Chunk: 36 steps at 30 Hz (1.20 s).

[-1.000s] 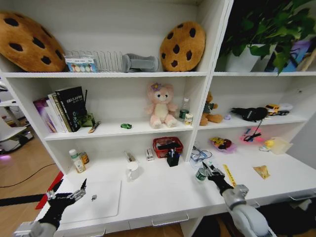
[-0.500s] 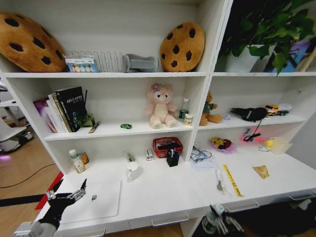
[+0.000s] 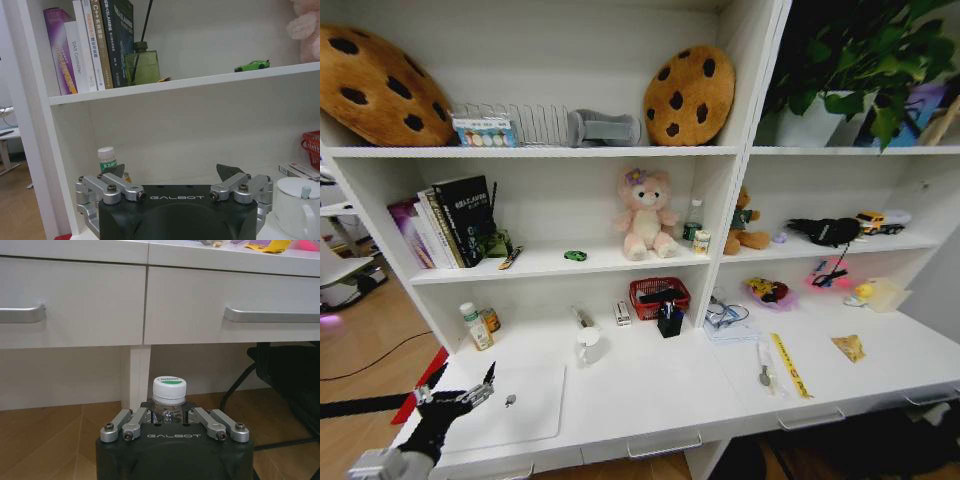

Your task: Organize the objects on the table.

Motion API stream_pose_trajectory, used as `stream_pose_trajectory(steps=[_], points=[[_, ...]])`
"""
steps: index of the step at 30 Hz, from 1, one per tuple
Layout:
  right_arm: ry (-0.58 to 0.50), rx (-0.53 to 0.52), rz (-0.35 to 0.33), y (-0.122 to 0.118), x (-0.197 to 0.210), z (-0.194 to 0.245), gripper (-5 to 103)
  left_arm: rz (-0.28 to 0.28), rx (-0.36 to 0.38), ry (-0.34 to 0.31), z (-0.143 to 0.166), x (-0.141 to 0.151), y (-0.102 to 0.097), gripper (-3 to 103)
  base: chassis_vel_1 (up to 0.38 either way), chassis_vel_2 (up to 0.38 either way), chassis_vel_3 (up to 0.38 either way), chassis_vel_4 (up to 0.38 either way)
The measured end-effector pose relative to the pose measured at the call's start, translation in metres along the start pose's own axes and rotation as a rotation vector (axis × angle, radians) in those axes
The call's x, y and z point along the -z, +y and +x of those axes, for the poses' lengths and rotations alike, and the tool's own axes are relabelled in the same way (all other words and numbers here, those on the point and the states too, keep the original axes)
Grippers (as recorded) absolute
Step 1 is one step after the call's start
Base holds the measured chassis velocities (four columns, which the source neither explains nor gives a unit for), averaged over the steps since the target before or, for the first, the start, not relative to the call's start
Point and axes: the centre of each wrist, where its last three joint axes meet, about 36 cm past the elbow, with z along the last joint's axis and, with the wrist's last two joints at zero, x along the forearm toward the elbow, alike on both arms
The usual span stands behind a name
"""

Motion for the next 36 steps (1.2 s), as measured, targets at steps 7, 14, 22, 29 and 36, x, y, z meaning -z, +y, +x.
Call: stream_pose_trajectory(steps=[7, 14, 22, 29, 36], points=[[0.002, 0.000, -0.007, -0.002, -0.007, -0.011, 27, 0.000, 0.000, 0.000, 0.000, 0.000, 0.000, 100, 0.000, 0.000, 0.000, 0.000], [0.004, 0.006, -0.022, -0.003, -0.014, -0.009, 27, 0.000, 0.000, 0.000, 0.000, 0.000, 0.000, 100, 0.000, 0.000, 0.000, 0.000], [-0.007, 0.015, -0.028, 0.001, -0.015, -0.014, 27, 0.000, 0.000, 0.000, 0.000, 0.000, 0.000, 100, -0.077, -0.079, 0.082, 0.076], [-0.018, 0.021, -0.027, 0.001, -0.013, -0.024, 27, 0.000, 0.000, 0.000, 0.000, 0.000, 0.000, 100, -0.152, -0.151, 0.150, 0.148], [-0.021, 0.029, -0.027, 0.002, -0.012, -0.033, 27, 0.000, 0.000, 0.000, 0.000, 0.000, 0.000, 100, -0.164, -0.149, 0.166, 0.163]])
